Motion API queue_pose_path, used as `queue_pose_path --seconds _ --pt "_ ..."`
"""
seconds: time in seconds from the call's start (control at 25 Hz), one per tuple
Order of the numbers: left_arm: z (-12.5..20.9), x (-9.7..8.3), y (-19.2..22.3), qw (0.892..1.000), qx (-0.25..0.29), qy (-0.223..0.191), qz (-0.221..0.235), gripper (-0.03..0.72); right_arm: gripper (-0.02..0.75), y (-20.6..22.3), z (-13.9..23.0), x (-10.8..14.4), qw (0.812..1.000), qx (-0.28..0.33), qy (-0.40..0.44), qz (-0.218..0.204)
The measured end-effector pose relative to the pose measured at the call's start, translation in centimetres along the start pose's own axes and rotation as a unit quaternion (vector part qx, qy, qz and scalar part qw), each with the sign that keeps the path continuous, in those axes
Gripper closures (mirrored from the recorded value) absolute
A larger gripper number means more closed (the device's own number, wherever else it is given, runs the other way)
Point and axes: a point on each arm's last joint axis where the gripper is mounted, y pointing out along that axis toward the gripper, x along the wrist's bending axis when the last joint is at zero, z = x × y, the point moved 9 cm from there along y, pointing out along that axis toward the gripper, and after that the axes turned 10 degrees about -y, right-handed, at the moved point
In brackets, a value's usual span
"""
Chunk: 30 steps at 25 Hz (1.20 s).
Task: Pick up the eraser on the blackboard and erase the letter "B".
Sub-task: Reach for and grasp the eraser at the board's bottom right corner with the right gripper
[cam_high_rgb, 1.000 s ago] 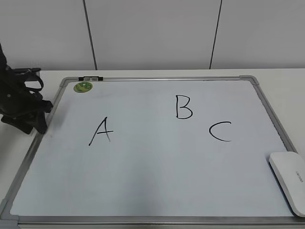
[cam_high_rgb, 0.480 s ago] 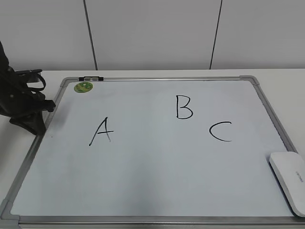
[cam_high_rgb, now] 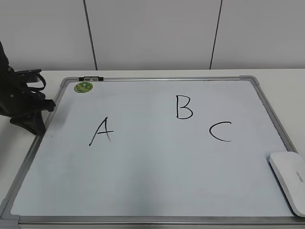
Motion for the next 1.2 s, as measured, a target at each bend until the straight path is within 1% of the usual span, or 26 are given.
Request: queue_pose_path --seconds 0.08,0.24,0.44,0.64,0.76,0.84,0.96,1.2 --pt "0.0 0.0 0.0 1.000 0.001 0.000 0.000 0.674 0.174 0.0 0.0 0.0 1.000 0.000 0.000 0.000" --pt "0.0 0.0 0.0 1.000 0.001 0.000 0.000 0.674 0.174 0.1 -1.2 -0.3 1.000 0.000 0.000 0.000" --pt "0.0 0.0 0.0 1.000 0.002 0.000 0.000 0.674 0.174 2.7 -2.9 -0.5 0.998 0.061 0.001 -0.026" --pt "0.0 0.0 0.0 1.000 0.002 0.000 0.000 0.674 0.174 5.9 -6.1 -0.8 0.997 0.062 0.012 -0.041" --pt "0.0 0.0 0.0 1.000 0.002 0.000 0.000 0.674 0.174 7.6 -6.6 -0.7 0.994 0.095 0.008 -0.054" --pt "0.1 0.0 0.0 1.000 0.003 -0.001 0.000 0.674 0.174 8.7 -6.3 -0.4 0.988 0.134 -0.001 -0.071" --pt "0.0 0.0 0.0 1.000 0.003 0.000 0.000 0.674 0.174 10.4 -5.2 0.2 0.973 0.205 -0.011 -0.102" --pt "0.1 0.0 0.0 1.000 0.004 0.000 0.000 0.674 0.174 13.7 -3.7 1.0 0.947 0.292 -0.011 -0.134"
